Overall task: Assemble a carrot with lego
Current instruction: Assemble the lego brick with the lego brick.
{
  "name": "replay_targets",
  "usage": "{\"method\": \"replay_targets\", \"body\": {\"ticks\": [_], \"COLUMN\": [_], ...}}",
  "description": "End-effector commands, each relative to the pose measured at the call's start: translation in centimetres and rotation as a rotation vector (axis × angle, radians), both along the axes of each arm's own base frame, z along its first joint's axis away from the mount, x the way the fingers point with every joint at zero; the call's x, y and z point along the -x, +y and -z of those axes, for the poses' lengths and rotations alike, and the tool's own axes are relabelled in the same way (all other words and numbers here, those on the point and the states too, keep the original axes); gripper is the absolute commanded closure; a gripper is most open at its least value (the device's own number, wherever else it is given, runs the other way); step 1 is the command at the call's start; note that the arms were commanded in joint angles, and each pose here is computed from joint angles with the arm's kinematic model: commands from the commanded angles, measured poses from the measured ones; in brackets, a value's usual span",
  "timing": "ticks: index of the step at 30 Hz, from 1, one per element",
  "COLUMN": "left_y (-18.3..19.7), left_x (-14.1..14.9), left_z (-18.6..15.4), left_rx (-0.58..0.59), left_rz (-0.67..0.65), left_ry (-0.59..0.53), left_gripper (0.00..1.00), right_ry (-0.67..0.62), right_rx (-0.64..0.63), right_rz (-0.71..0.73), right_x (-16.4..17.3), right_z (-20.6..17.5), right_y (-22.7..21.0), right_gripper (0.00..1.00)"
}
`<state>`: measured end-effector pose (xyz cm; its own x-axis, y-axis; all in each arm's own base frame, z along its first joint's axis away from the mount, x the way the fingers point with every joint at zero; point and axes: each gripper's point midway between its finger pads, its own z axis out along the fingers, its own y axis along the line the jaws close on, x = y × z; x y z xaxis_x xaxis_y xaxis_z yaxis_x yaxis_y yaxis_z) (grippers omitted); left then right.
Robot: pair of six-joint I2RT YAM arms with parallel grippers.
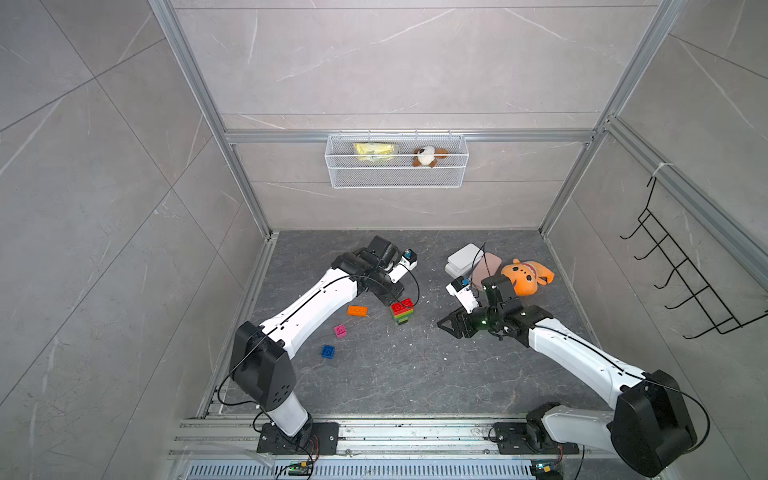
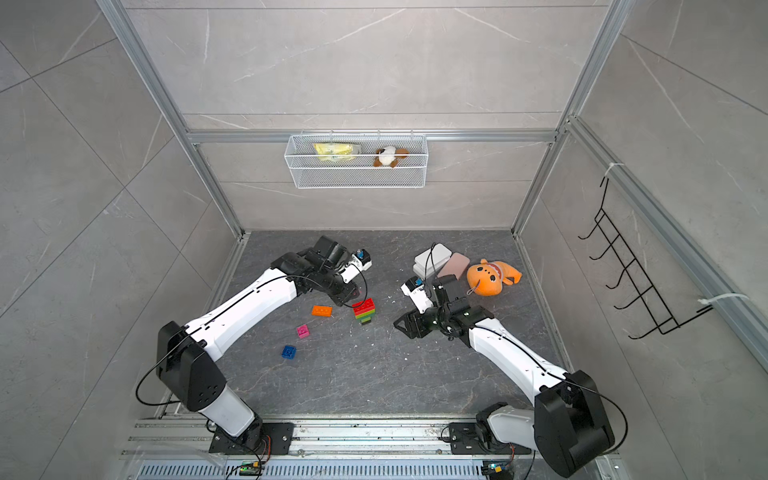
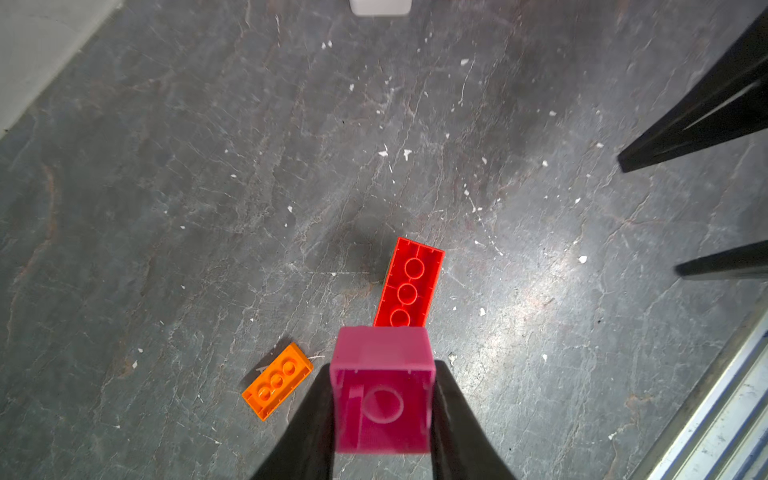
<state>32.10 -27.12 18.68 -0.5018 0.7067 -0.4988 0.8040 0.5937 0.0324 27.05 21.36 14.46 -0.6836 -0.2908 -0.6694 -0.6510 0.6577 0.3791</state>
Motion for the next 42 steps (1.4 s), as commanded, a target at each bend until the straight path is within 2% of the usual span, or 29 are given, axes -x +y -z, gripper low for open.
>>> {"method": "replay_targets", "body": {"ticks": [1, 12, 25, 42], "left_y": [-0.2, -1.1, -1.7, -1.6], "left_x": [0.7, -0.2, -0.4, -0.3], "left_z": [0.7, 3.4, 4.9, 6.1], "left_rx": [-0.07, -0.184, -0.213, -0.256], "left_rz": [0.036, 0.077, 0.125, 0.059], "left_ry": [0.035, 0.08, 0.106, 0.153], "left_gripper": [0.76, 0.76, 0.76, 0.76], "right_ry": [-0.052, -0.046, -0.027, -0.008], "right_rx": [-0.039, -0.04, -0.019, -0.01], "right_rz": [0.039, 0.056, 0.055, 0.059], "right_x": [-0.4, -0.7, -0.5, -0.5], "right_z": [-1.0, -0.7, -0.1, 0.5], "right_y": [-0.4, -0.8, -1.1, -1.2], "right_gripper": [0.35, 0.35, 0.35, 0.35]}}
